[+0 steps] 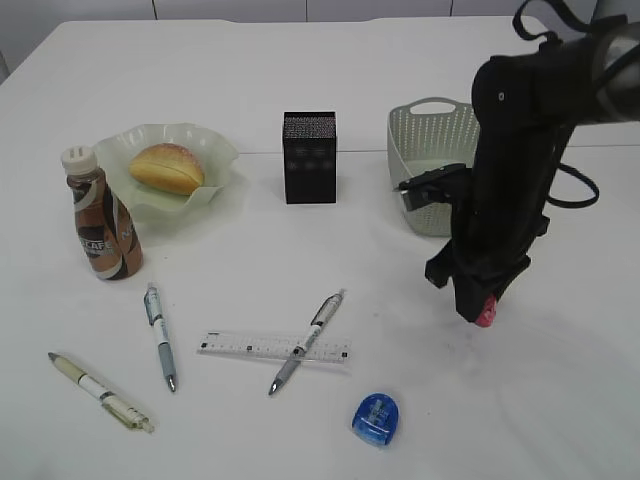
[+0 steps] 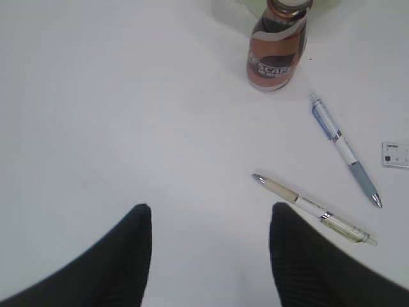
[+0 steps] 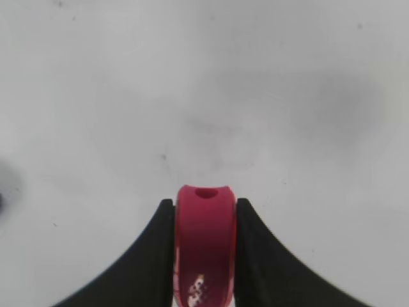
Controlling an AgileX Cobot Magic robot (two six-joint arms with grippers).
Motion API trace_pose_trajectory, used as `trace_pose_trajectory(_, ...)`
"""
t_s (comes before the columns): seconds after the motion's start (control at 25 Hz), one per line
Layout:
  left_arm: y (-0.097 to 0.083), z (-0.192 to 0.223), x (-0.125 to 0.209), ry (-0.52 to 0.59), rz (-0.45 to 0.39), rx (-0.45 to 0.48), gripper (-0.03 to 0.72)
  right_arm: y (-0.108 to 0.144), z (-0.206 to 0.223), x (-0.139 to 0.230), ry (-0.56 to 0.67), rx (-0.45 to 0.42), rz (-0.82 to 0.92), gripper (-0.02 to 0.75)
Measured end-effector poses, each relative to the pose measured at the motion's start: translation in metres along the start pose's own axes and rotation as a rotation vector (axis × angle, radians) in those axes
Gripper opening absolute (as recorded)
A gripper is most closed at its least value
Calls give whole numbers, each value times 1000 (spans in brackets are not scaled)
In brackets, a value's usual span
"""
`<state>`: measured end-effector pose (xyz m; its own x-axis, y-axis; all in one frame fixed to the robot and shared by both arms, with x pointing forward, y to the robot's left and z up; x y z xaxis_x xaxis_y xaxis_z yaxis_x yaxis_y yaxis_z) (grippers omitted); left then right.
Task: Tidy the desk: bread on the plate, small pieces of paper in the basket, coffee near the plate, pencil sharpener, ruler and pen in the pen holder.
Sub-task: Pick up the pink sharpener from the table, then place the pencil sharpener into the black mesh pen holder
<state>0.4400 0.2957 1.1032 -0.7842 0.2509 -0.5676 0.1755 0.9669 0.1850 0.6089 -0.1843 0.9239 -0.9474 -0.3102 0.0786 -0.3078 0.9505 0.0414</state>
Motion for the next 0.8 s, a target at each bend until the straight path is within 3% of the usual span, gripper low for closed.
trace_pose_trajectory(0.32, -1, 0, 4, 42, 0, 6, 410, 7, -51, -24, -118, -71, 347, 174)
trace_pose_trajectory(0.8, -1, 0, 7, 66, 0, 9, 407, 43, -132, -49, -407, -99, 278, 174)
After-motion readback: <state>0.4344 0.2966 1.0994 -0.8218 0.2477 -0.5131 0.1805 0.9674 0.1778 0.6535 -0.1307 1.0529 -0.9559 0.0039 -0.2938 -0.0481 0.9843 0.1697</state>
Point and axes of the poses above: a point on each arm's last joint axis where the gripper is mounted, z pointing out along that axis toward the gripper, y along the wrist's bending axis when the last joint is at zero, x = y × z, the point moved 1 cm from there along z, pointing out along that axis toward the gripper, and after that the axes turned 14 degrees about z, right-handed, at the moved point
